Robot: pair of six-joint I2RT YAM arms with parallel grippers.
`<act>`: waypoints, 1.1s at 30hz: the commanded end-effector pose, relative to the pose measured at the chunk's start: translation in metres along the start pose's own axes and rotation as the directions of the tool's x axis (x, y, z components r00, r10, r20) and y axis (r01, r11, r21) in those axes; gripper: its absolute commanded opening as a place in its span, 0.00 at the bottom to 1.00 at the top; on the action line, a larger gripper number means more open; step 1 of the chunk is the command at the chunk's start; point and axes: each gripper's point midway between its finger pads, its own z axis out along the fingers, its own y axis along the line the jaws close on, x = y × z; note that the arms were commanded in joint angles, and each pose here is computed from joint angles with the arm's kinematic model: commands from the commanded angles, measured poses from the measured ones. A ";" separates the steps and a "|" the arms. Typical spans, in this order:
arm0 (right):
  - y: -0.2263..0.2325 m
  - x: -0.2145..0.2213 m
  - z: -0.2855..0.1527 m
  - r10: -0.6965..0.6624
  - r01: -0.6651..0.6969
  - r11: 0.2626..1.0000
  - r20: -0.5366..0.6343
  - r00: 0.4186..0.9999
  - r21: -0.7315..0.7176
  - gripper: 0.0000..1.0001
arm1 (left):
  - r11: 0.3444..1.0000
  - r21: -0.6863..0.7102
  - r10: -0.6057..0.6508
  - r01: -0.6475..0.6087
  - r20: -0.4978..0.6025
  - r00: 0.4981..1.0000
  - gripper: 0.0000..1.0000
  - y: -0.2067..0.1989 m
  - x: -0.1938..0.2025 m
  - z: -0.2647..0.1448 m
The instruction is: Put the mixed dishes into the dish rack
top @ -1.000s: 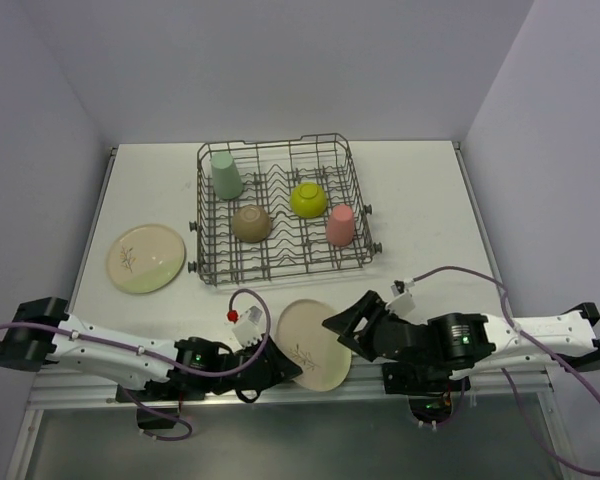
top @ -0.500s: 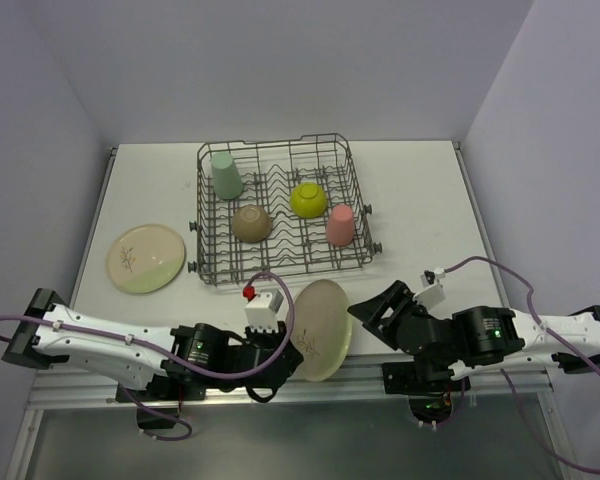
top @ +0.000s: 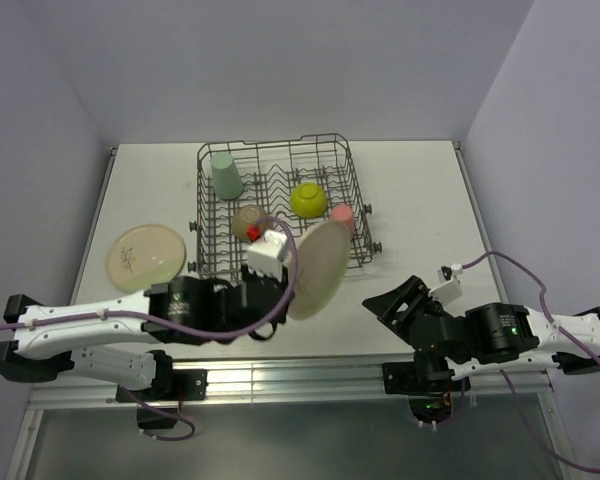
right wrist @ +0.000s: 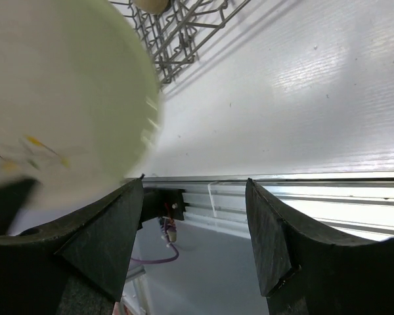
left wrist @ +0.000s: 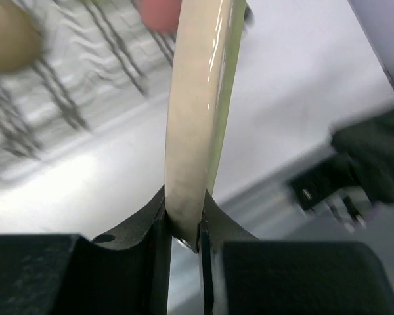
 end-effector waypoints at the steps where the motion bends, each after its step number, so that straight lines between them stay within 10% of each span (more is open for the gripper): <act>1: 0.001 -0.018 -0.003 -0.012 0.012 1.000 0.068 0.998 -0.004 0.71 | 0.999 0.041 0.015 -0.030 0.331 0.944 0.00 0.009 -0.128 -0.033; 11: -0.006 -0.031 -0.009 -0.056 0.053 0.998 0.097 0.994 0.031 0.70 | 0.933 -0.089 0.350 -0.350 0.465 0.814 0.00 0.033 -0.226 -0.015; 26: -0.014 -0.048 -0.016 -0.104 0.101 0.994 0.127 0.986 0.029 0.70 | 0.745 -0.016 0.593 -0.667 0.474 0.651 0.00 0.109 -0.202 0.059; 33: 0.003 -0.052 -0.022 -0.171 0.169 0.985 0.143 0.975 0.027 0.70 | 0.700 0.108 0.591 -0.706 0.467 0.657 0.00 0.109 -0.192 0.073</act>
